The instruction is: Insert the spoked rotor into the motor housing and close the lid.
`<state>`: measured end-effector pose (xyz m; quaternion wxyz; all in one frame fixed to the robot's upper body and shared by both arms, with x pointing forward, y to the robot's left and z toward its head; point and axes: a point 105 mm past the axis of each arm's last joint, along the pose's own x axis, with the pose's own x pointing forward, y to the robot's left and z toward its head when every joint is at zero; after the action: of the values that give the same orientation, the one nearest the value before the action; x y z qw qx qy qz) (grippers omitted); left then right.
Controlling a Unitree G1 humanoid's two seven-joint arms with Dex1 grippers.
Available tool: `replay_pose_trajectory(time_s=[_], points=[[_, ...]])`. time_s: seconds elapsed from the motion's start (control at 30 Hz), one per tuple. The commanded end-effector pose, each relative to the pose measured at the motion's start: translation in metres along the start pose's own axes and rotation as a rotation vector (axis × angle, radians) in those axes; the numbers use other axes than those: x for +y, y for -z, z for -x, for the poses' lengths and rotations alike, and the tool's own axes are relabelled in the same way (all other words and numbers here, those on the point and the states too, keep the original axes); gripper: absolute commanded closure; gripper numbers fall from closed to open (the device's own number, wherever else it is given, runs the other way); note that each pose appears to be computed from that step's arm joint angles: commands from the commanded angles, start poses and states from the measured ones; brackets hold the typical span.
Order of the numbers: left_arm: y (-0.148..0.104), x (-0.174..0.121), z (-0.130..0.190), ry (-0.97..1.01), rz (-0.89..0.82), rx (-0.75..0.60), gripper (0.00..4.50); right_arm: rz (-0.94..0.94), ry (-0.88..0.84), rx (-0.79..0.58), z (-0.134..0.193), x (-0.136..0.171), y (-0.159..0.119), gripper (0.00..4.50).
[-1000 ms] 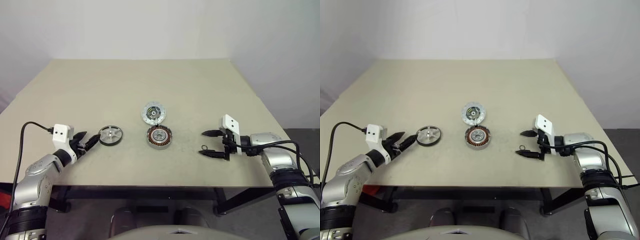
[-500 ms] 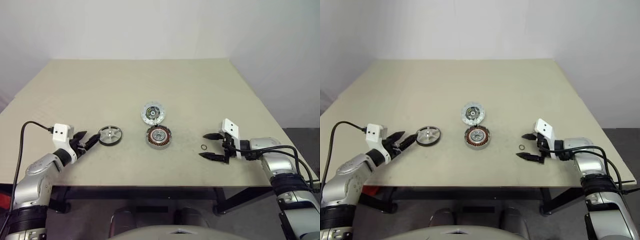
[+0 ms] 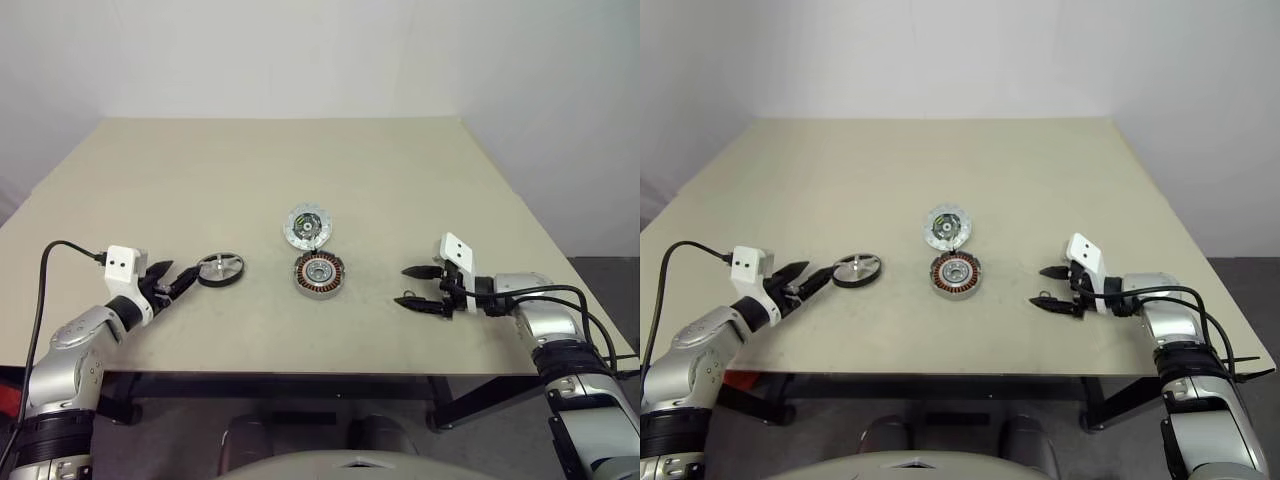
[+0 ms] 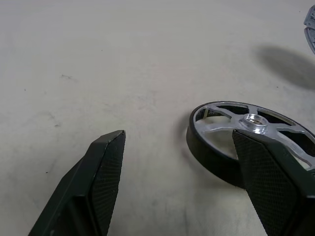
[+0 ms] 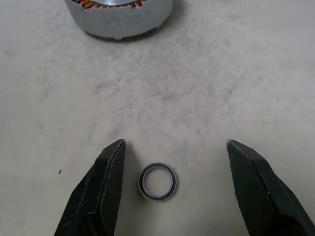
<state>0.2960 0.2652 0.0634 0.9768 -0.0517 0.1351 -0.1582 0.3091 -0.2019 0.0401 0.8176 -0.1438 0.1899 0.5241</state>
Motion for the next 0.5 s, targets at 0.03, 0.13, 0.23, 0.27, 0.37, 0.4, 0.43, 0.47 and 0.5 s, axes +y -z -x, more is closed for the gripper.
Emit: replay_pose_trajectory(time_s=[0.03, 0.13, 0.23, 0.27, 0.37, 0.4, 0.43, 0.47, 0.5], points=[[-0.015, 0.003, 0.002, -0.005, -0.038, -0.042, 0.81, -0.002, -0.002, 0.011, 0.006, 0.000, 0.006, 0.88], [-0.015, 0.003, 0.002, -0.005, -0.038, -0.042, 0.81, -0.016, 0.003, 0.018, 0.008, 0.000, 0.013, 0.88], [-0.016, 0.003, 0.002, -0.004, -0.040, -0.042, 0.81, -0.042, 0.012, 0.039, 0.011, 0.001, 0.024, 0.88], [-0.016, 0.004, 0.002, -0.005, -0.040, -0.041, 0.81, -0.050, 0.012, 0.044, 0.012, 0.001, 0.026, 0.88], [-0.016, 0.004, 0.002, -0.005, -0.041, -0.041, 0.81, -0.060, 0.013, 0.050, 0.014, 0.001, 0.031, 0.88], [-0.016, 0.004, 0.002, -0.005, -0.041, -0.041, 0.81, -0.062, 0.014, 0.053, 0.014, 0.001, 0.032, 0.88], [-0.017, 0.004, 0.002, -0.005, -0.042, -0.041, 0.81, -0.064, 0.016, 0.055, 0.014, 0.001, 0.033, 0.88], [-0.017, 0.004, 0.002, -0.005, -0.042, -0.041, 0.81, -0.066, 0.018, 0.055, 0.015, 0.001, 0.033, 0.88], [-0.017, 0.004, 0.002, -0.005, -0.043, -0.042, 0.81, -0.066, 0.019, 0.055, 0.015, 0.000, 0.033, 0.88]])
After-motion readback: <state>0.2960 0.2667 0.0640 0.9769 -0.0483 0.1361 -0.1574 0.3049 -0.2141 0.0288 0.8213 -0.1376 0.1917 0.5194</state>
